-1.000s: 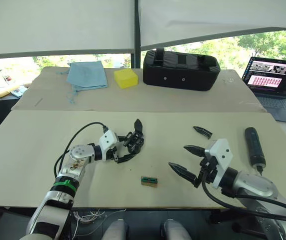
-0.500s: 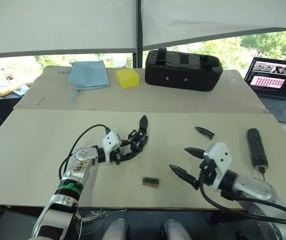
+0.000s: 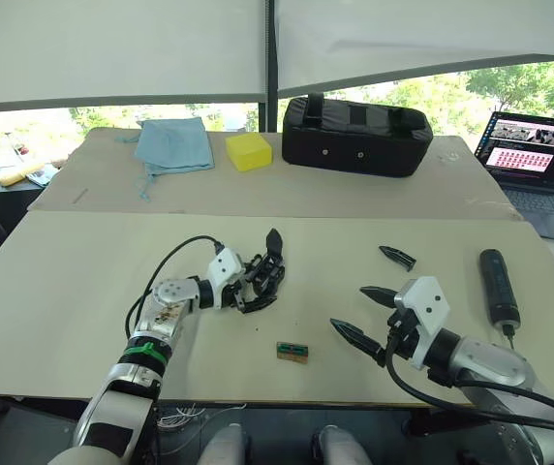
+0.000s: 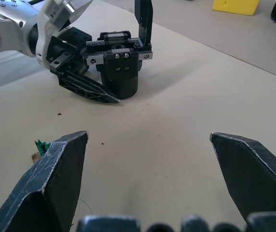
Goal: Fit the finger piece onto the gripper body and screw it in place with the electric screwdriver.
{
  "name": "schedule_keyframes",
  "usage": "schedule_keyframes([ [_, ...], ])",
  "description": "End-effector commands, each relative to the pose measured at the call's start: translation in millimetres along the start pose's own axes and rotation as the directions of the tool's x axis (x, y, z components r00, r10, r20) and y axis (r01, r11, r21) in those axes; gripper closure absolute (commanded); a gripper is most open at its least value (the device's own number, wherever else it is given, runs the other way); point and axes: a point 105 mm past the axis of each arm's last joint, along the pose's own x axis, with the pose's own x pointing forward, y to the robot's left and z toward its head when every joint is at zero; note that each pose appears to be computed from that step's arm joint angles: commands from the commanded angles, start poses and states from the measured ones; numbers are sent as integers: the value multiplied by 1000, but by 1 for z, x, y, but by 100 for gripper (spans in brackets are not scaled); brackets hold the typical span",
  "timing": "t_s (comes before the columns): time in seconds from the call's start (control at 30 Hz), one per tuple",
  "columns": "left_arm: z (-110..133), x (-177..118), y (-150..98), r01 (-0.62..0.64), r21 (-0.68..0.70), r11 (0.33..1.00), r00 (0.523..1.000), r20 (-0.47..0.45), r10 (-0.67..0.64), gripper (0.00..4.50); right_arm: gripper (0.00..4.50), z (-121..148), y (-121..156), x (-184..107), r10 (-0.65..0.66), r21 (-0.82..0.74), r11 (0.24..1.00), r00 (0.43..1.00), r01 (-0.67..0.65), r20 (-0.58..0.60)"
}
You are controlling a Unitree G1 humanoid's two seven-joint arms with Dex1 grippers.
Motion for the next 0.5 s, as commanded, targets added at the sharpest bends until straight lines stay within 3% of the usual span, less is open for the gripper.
schedule_keyframes([
  [0.03, -1, 4, -1, 2, 20, 1000, 1000, 0, -2, 126, 0, 13, -1, -3, -9, -41, 999, 998, 11, 54],
  [0.1, 0, 5, -5, 13, 21, 1000, 1000, 16, -13, 212, 0, 11, 0, -3, -5, -37, 999, 999, 7, 53],
  [0.2, 13, 5, -7, -1, 8, 1000, 998, 69, 1, 211, 0, 8, 3, -4, 9, -42, 999, 999, -7, 45],
  [0.33, 39, 4, 3, -217, -85, 972, 964, 135, 227, 211, 0, 6, 6, -6, 7, -37, 999, 999, -5, 42],
  [0.5, 61, 11, -22, -354, -181, 917, 910, 161, 383, 211, 0, 2, 8, -13, -17, -27, 999, 999, 17, 29],
])
